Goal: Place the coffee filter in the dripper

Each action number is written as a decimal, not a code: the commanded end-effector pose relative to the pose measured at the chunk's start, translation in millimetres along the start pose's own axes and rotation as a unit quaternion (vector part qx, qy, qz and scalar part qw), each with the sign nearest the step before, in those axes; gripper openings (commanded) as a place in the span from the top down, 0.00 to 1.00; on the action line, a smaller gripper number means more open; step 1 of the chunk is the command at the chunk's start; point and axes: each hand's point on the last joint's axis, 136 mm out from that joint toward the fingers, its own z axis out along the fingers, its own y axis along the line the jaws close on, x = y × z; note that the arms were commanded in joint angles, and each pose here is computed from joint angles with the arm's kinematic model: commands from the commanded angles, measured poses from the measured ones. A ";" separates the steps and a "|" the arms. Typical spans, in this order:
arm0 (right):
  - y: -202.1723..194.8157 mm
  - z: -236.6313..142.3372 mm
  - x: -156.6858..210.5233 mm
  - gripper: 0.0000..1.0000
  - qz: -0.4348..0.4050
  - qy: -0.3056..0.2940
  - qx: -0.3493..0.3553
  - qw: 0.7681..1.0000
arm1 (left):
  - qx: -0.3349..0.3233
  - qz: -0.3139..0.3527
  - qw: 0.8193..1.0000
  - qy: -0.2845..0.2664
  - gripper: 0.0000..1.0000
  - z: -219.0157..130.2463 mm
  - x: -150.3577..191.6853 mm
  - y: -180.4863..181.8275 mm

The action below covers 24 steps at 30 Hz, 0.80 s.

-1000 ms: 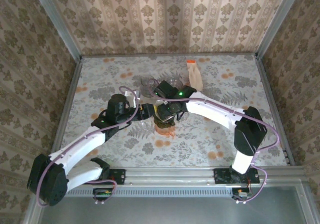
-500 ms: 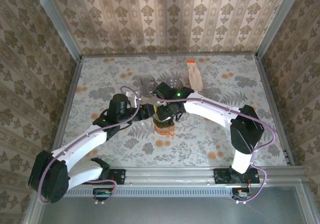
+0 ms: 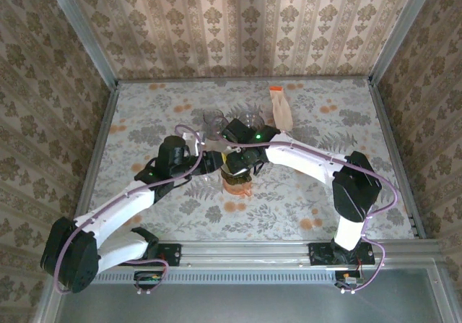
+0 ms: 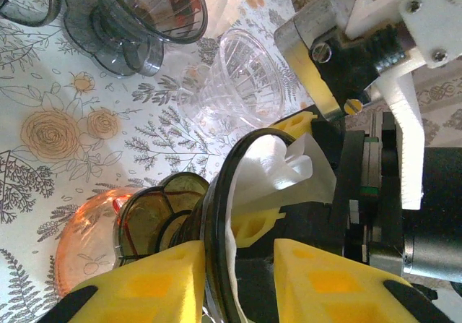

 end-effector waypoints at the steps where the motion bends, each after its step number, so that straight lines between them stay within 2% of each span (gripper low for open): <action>1: -2.2 8.5 5.8 0.29 0.007 0.008 0.005 1.000 | -0.022 0.006 1.000 0.018 0.72 -0.1 11.7 8.6; 14: -0.2 3.8 -0.1 0.29 0.007 -0.007 0.000 1.000 | -0.048 0.025 0.998 0.020 0.73 -8.4 14.4 8.5; 20: -2.8 -38.0 -26.5 0.27 0.011 -0.076 -0.011 0.997 | -0.047 0.023 0.998 0.022 0.73 -5.2 15.2 9.3; 24: -14.7 -65.5 -31.8 0.26 0.020 -0.103 -0.005 0.994 | -0.045 0.022 0.999 0.022 0.73 -4.8 14.8 8.7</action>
